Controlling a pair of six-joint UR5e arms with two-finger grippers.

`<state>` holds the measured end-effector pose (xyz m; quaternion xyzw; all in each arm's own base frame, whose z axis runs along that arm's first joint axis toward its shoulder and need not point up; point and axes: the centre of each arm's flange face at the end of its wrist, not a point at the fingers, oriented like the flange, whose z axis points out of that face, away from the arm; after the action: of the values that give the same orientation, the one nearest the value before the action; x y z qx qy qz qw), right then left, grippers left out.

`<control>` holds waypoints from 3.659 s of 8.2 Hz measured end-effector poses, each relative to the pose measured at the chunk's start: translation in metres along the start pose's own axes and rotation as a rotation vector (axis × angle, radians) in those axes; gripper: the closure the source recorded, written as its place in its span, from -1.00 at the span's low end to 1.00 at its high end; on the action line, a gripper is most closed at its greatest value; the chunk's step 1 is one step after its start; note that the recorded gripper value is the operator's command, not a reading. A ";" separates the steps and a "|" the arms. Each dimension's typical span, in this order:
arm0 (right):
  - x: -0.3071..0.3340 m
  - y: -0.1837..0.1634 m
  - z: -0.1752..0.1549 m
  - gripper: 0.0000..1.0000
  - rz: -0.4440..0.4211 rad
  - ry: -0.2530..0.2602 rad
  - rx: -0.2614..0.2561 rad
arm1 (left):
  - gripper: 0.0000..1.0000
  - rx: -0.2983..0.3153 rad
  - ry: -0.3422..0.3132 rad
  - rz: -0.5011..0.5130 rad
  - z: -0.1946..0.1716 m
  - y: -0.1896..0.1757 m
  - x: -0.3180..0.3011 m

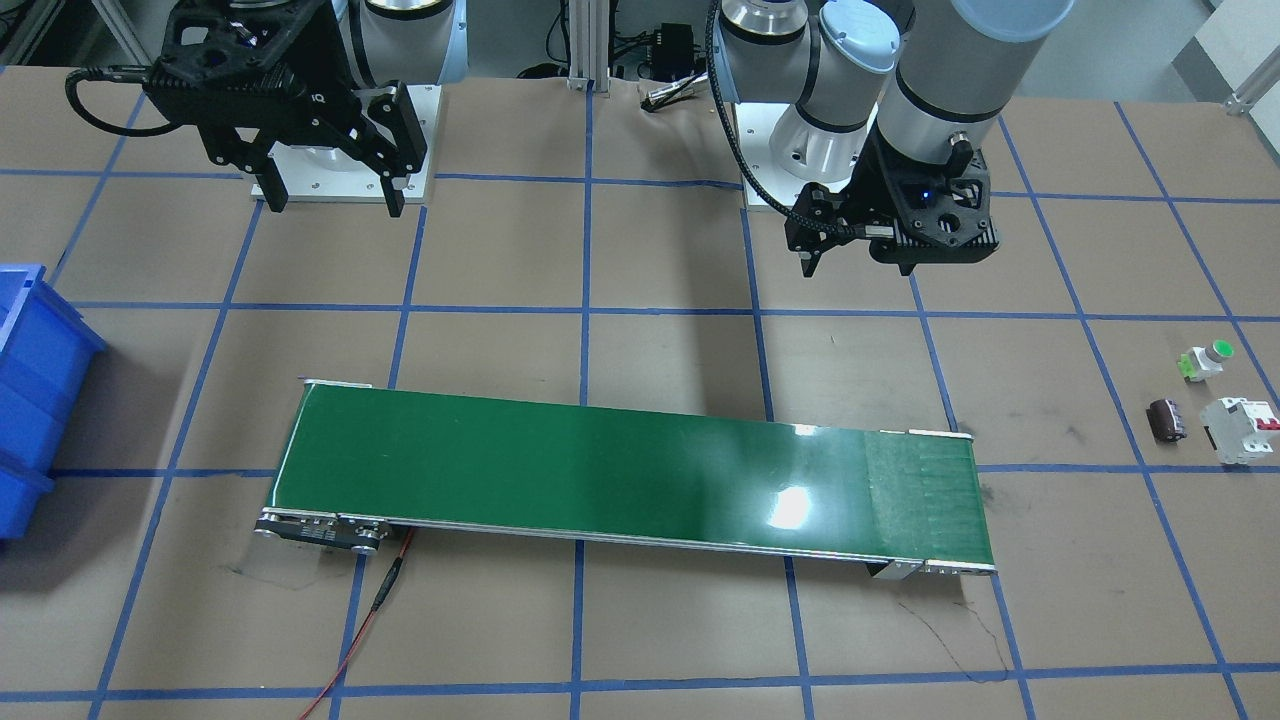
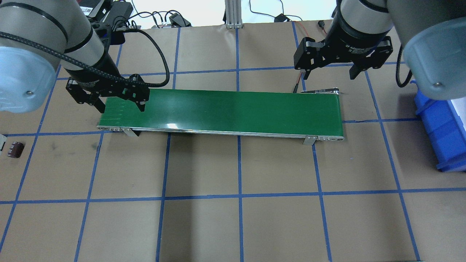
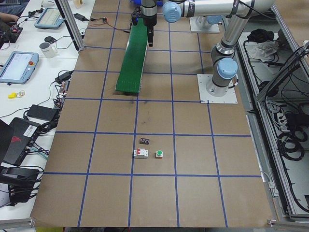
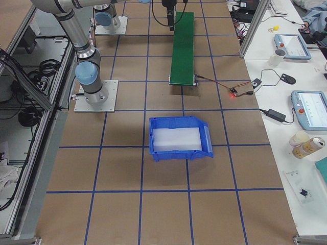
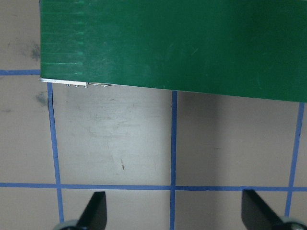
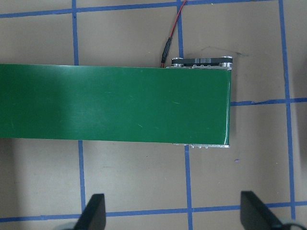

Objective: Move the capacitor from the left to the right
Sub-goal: 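Move the left gripper off the belt toward the brown capacitor, then lower the left gripper over the brown capacitor and close on it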

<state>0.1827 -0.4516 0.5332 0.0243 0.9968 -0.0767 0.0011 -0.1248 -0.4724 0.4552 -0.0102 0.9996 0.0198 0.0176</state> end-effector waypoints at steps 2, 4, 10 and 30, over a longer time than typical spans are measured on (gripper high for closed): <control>0.000 0.000 -0.001 -1.00 0.000 0.000 0.001 | -1.00 -0.005 -0.012 -0.004 -0.001 0.001 -0.004; 0.000 0.001 -0.001 -1.00 0.000 -0.001 0.002 | -1.00 -0.013 -0.027 -0.041 0.001 -0.003 -0.025; 0.000 0.001 -0.001 -1.00 -0.001 0.002 0.003 | -1.00 -0.048 -0.101 -0.094 0.018 -0.021 -0.203; 0.001 0.000 0.000 -1.00 -0.001 0.005 -0.001 | -1.00 -0.105 -0.040 0.054 0.263 -0.055 -0.484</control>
<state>0.1821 -0.4518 0.5329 0.0241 0.9968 -0.0761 -0.0014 0.3688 -0.5078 0.2072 0.0161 0.9966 0.0727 0.0365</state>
